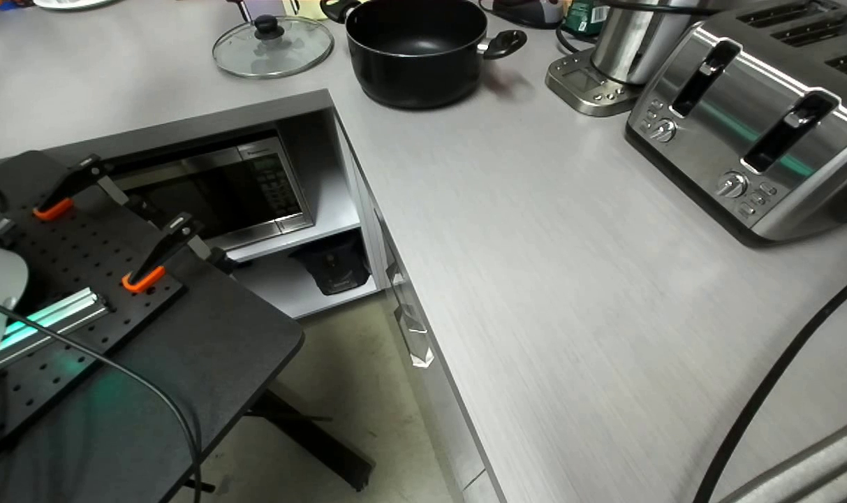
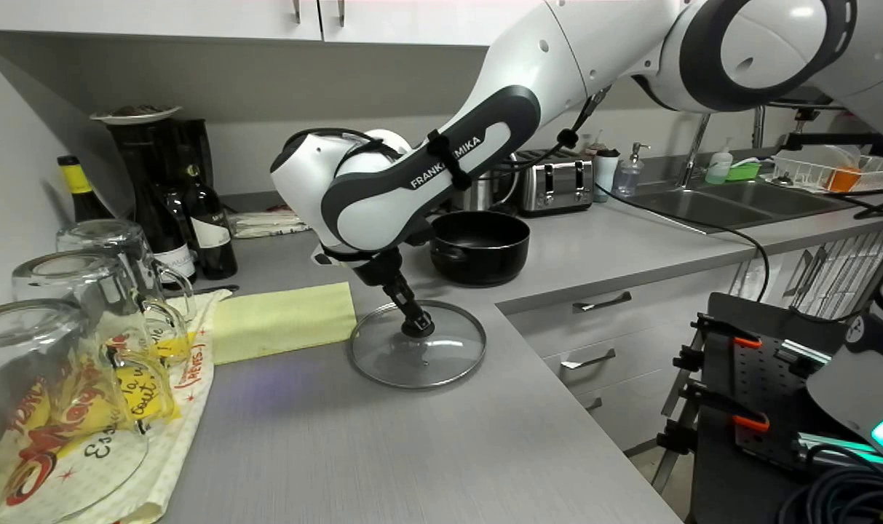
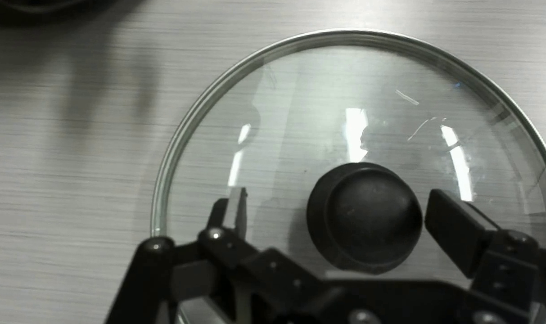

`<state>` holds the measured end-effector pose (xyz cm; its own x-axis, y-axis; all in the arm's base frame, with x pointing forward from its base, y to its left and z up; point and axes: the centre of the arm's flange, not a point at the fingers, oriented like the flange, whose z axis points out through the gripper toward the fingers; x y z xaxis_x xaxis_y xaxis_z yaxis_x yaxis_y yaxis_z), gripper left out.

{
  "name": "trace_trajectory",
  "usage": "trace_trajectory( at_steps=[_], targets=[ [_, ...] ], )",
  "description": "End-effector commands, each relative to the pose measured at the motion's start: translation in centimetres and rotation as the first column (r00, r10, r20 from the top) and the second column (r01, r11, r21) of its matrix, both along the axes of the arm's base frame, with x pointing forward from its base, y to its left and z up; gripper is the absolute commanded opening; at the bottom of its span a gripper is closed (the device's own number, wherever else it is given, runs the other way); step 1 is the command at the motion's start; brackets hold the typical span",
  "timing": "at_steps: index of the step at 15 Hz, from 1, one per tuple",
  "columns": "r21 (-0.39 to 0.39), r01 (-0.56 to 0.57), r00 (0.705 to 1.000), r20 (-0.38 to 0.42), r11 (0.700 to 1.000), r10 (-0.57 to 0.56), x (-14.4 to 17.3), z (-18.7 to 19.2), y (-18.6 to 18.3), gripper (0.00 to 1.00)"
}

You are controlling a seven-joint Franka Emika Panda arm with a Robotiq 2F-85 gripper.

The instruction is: Put the glass lid on the black pot.

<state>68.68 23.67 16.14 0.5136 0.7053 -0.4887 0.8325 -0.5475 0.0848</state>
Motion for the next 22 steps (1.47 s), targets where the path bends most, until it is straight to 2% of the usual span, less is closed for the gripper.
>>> trace_trajectory(
  at_steps=[1,3,4,5,11,16,22],
  targets=[
    [-0.039,-0.029,1.000,-0.013,0.999,0.028,1.0,-0.2,0.9,1.00],
    [-0.042,-0.031,0.999,-0.015,0.999,0.030,0.8,-0.3,1.0,1.00],
    [-0.043,-0.033,0.999,-0.015,0.999,0.032,0.8,-0.3,1.0,0.89],
    [-0.044,-0.034,0.999,-0.016,0.998,0.033,0.7,-0.3,1.0,0.74],
    [-0.048,-0.028,0.999,-0.019,0.998,0.027,0.6,0.1,0.7,0.27],
    [-0.045,-0.033,0.999,-0.012,0.998,0.033,0.1,0.7,0.6,0.25],
    [-0.056,-0.110,0.993,0.028,0.992,0.112,-2.0,4.2,1.5,0.25]
  ],
)
